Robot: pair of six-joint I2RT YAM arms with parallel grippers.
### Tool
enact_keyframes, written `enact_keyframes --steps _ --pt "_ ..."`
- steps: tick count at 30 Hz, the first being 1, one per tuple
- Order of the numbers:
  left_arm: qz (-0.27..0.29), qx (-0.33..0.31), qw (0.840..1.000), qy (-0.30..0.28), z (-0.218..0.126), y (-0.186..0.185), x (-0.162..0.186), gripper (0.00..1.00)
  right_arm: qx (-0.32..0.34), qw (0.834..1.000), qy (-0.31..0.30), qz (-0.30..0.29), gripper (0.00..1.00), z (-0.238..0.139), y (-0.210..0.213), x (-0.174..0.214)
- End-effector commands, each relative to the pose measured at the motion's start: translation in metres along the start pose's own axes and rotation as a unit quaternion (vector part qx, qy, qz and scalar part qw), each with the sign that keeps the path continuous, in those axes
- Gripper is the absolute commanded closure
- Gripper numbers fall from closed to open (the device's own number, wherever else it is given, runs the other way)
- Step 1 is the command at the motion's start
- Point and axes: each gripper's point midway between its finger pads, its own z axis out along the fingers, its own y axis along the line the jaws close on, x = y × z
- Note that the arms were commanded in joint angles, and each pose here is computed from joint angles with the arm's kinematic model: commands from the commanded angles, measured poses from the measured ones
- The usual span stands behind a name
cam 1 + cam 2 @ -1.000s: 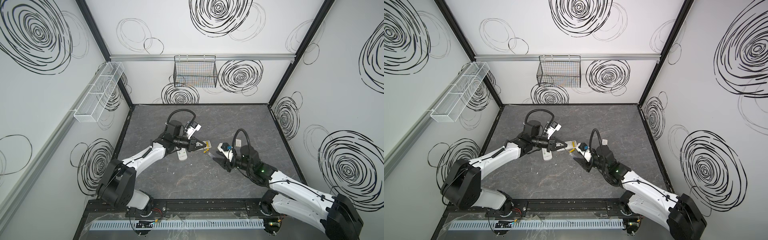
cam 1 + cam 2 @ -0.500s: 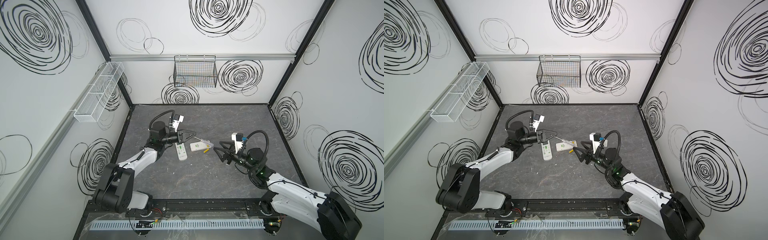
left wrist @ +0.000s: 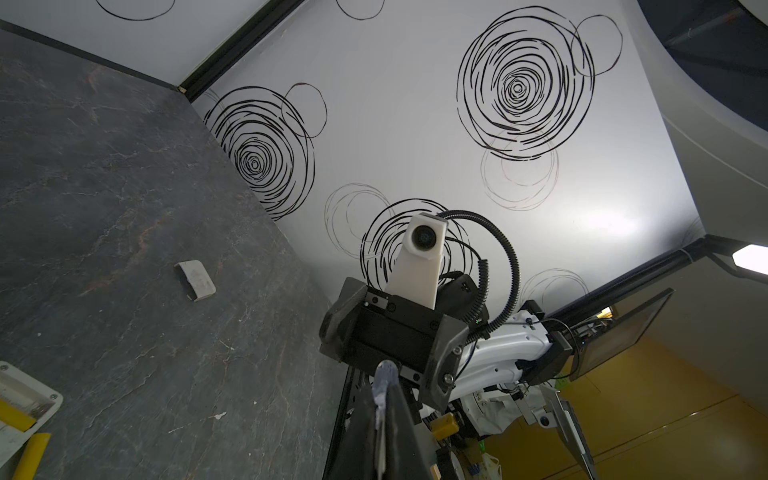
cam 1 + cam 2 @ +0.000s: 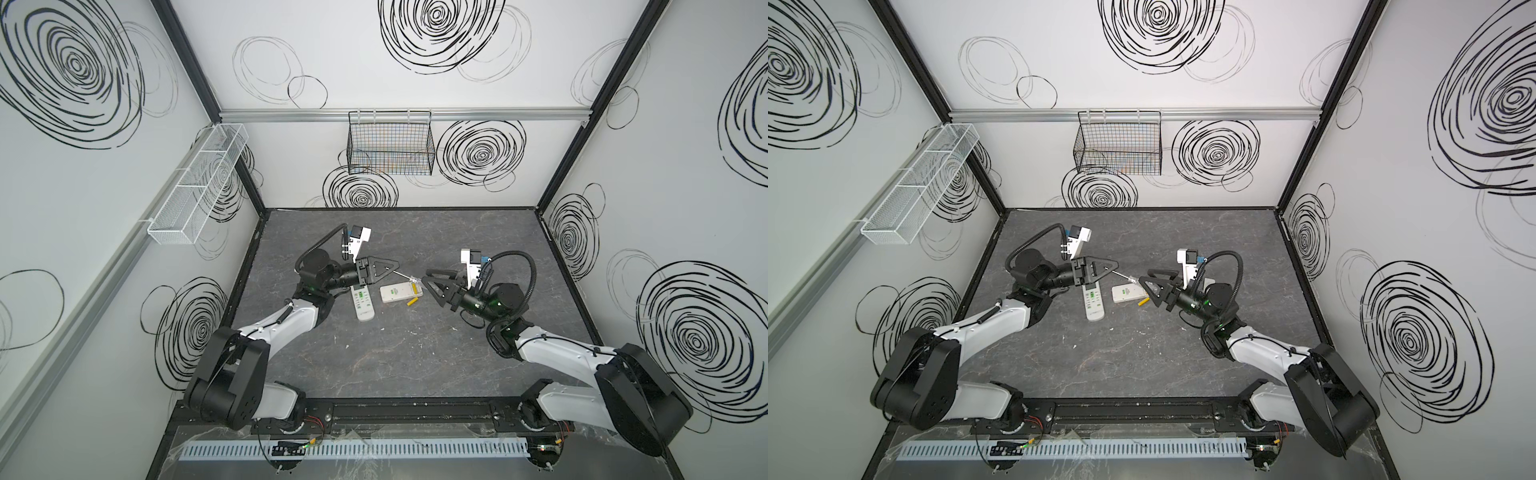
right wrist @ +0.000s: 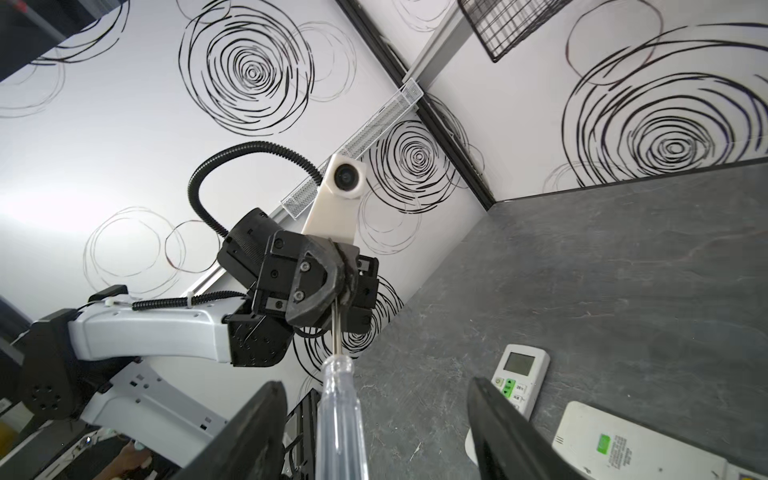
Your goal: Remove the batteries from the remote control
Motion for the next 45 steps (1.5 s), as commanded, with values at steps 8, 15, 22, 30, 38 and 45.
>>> enact_keyframes --steps 8,15,22,30,38,45 --pt "0.054 0.018 0.998 -0.013 -0.003 -0.012 -0.008 1.0 -0.075 0.981 0.085 0.156 0.43 0.023 0.014 0.017" --pt "0.069 0.012 0.997 -0.011 -0.005 -0.009 -0.007 1.0 -0.104 0.967 0.057 0.224 0.49 0.02 0.026 0.004" --pt "0.078 0.011 0.997 -0.011 -0.006 -0.007 -0.008 1.0 -0.137 0.946 0.05 0.29 0.61 0.02 0.036 -0.002" --pt "0.084 0.003 0.996 -0.015 -0.009 -0.004 -0.01 1.0 -0.111 0.943 0.081 0.303 0.63 0.022 0.031 0.015" --pt "0.088 0.001 0.996 -0.016 -0.01 -0.003 -0.01 1.0 -0.101 0.946 0.086 0.296 0.82 0.024 0.03 0.015" --pt "0.087 -0.006 0.996 -0.031 -0.016 -0.005 -0.023 0.41 -0.038 0.969 0.096 0.224 1.0 0.015 0.002 0.01"
